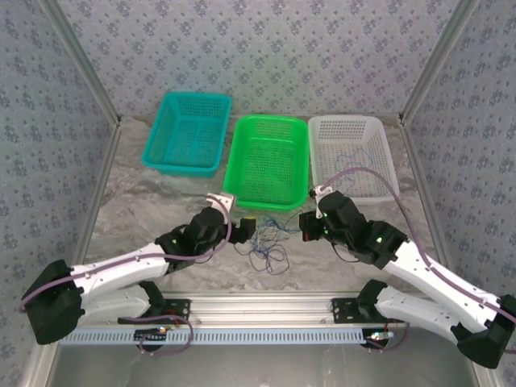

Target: Untangle the cables

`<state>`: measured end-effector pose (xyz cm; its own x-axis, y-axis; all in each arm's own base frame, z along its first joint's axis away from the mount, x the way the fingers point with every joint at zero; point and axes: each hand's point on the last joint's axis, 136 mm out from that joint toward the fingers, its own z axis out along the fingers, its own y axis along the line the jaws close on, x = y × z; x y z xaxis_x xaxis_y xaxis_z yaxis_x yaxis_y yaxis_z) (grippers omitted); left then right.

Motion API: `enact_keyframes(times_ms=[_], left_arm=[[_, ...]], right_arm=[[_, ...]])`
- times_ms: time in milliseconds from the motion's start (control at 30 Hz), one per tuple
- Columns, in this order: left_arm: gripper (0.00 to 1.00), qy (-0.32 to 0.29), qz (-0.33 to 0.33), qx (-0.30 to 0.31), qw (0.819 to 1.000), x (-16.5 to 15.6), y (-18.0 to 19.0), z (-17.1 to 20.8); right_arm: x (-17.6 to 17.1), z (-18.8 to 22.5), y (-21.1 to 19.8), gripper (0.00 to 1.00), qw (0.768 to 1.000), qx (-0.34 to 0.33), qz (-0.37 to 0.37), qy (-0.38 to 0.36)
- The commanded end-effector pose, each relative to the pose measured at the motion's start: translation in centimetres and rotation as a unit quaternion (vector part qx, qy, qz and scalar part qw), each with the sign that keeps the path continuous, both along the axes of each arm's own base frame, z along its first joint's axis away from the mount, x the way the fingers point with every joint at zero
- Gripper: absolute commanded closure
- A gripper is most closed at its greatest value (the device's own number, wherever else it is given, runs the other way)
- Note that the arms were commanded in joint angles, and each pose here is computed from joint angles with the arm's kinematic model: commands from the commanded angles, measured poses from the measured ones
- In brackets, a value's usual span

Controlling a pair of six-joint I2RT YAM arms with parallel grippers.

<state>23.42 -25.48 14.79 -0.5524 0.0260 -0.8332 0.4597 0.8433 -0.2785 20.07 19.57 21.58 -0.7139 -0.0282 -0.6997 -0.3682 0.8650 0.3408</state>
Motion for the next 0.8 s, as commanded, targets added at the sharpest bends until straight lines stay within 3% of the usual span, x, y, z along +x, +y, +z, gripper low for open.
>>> enact_keyframes(times_ms=[0, 300, 567, 767], left_arm=[[0.07, -0.013, -0.049, -0.018, 0.999, -0.4, -3.0, 1.6], [0.07, -0.017, -0.095, 0.007, 0.995, -0.8, -7.2, 1.6], [0.07, -0.057, -0.118, -0.02, 0.991, -0.7, -9.6, 3.7], [0.07, -0.06, -0.132, -0.036, 0.989, -0.9, -10.5, 4.0]], right_arm=[[-0.3, 3.3, -0.2, 1.0, 0.999, -0.002, 0.023, -0.037], [-0.6, 11.0, 0.9, 1.0, 0.992, 0.034, 0.071, -0.103], [-1.0, 11.7, 2.4, 1.0, 0.989, 0.054, 0.102, -0.09], [-0.7, 11.9, 1.7, 1.0, 0.988, 0.076, 0.081, -0.107]])
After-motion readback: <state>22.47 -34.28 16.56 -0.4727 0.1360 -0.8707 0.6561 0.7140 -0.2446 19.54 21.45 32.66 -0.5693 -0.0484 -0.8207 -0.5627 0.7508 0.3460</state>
